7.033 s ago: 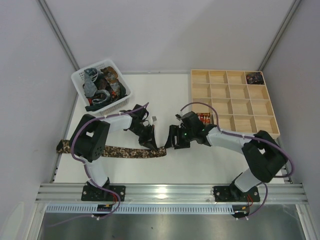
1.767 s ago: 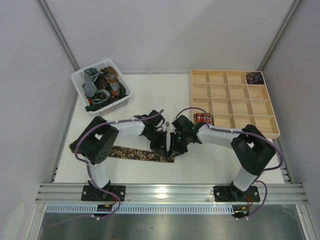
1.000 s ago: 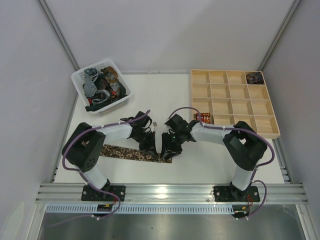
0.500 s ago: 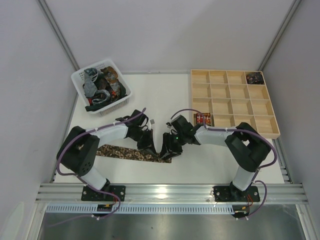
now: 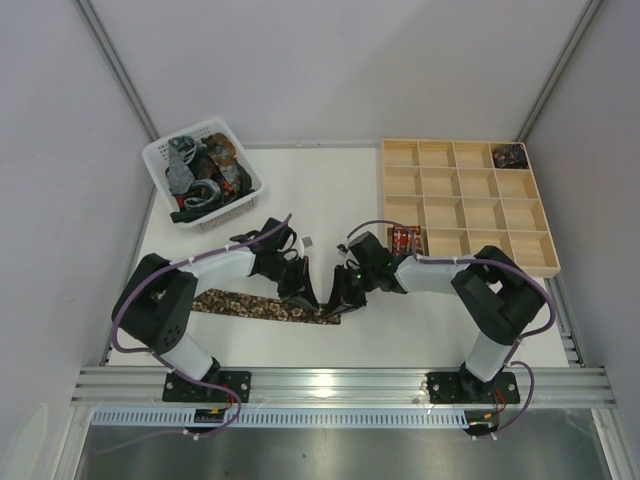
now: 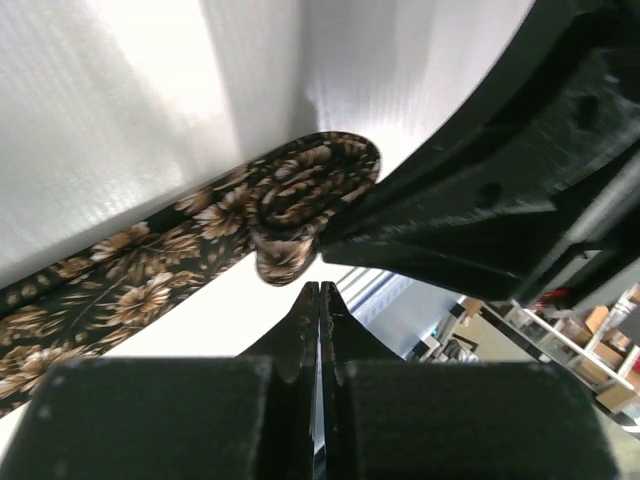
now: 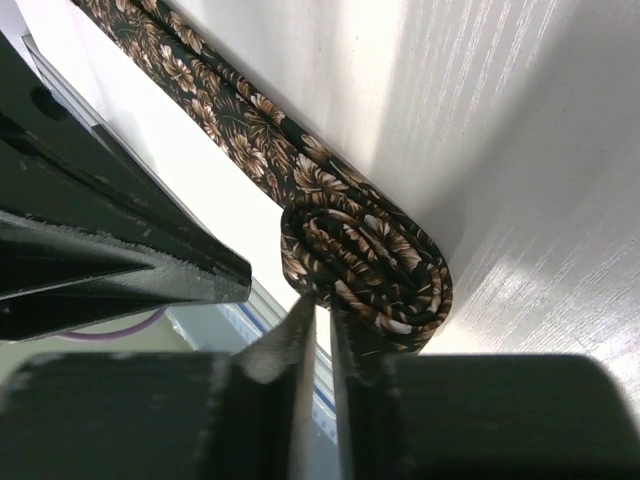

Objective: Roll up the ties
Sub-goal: Roll the tie

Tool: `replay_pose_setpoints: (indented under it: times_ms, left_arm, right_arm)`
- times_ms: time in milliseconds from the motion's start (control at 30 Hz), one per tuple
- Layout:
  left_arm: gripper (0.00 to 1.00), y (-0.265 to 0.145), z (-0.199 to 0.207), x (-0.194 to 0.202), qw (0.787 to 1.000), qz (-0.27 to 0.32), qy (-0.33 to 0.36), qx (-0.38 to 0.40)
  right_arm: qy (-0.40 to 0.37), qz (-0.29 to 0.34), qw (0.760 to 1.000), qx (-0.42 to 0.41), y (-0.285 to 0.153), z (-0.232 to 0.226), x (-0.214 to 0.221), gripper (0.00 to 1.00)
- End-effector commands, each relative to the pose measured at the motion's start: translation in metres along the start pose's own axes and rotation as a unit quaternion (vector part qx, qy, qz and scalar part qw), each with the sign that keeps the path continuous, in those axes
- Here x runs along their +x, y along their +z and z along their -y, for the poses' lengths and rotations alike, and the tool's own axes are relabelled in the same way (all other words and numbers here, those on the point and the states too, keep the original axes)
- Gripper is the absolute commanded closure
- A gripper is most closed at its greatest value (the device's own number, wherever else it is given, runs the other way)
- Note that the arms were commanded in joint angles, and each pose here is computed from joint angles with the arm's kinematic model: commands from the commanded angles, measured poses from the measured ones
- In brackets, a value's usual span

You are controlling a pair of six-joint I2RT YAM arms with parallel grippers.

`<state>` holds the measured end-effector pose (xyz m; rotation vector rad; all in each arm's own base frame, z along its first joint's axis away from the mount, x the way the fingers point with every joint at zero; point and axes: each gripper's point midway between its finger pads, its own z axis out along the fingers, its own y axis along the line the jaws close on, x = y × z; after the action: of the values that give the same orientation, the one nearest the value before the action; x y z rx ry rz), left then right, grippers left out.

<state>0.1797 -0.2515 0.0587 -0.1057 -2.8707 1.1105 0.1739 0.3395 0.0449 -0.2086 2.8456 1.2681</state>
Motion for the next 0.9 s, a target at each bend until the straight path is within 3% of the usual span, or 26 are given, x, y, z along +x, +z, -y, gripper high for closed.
replay_pose_setpoints:
  times_ms: [0,300,433,567,600,667,867]
  left_arm:
    - [1.0,-0.011,0.029,-0.011,0.998,0.018,0.021,0.05]
    - [0.99,0.014,0.021,-0.016,0.999,-0.001,0.004,0.049]
    - [0.99,0.022,0.01,-0.013,0.999,-0.011,0.001,0.038]
    - [1.0,0.023,0.005,-0.012,0.999,-0.014,0.003,0.03]
    - [1.0,0.023,0.005,-0.012,0.999,-0.013,0.003,0.03]
    - [1.0,0.022,0.004,-0.012,1.0,-0.013,0.005,0.028]
    - [0.99,0.022,-0.003,-0.01,1.0,-0.017,0.003,0.019]
  right_arm:
    - [-0.006,0.011,1.0,-0.016,-0.001,-0.005,-0.005,0.89]
    - [0.003,0.012,1.0,-0.016,-0.006,-0.006,-0.003,0.91]
    - [-0.002,0.024,1.0,-0.005,-0.019,-0.008,-0.004,0.87]
    - [-0.006,0.041,0.999,0.011,-0.038,-0.001,-0.002,0.63]
    - [-0.009,0.044,0.999,0.014,-0.04,0.002,-0.002,0.51]
    - [-0.011,0.046,0.999,0.013,-0.043,0.007,0.002,0.38]
    - [-0.007,0.034,0.999,-0.025,-0.03,0.01,0.002,0.34]
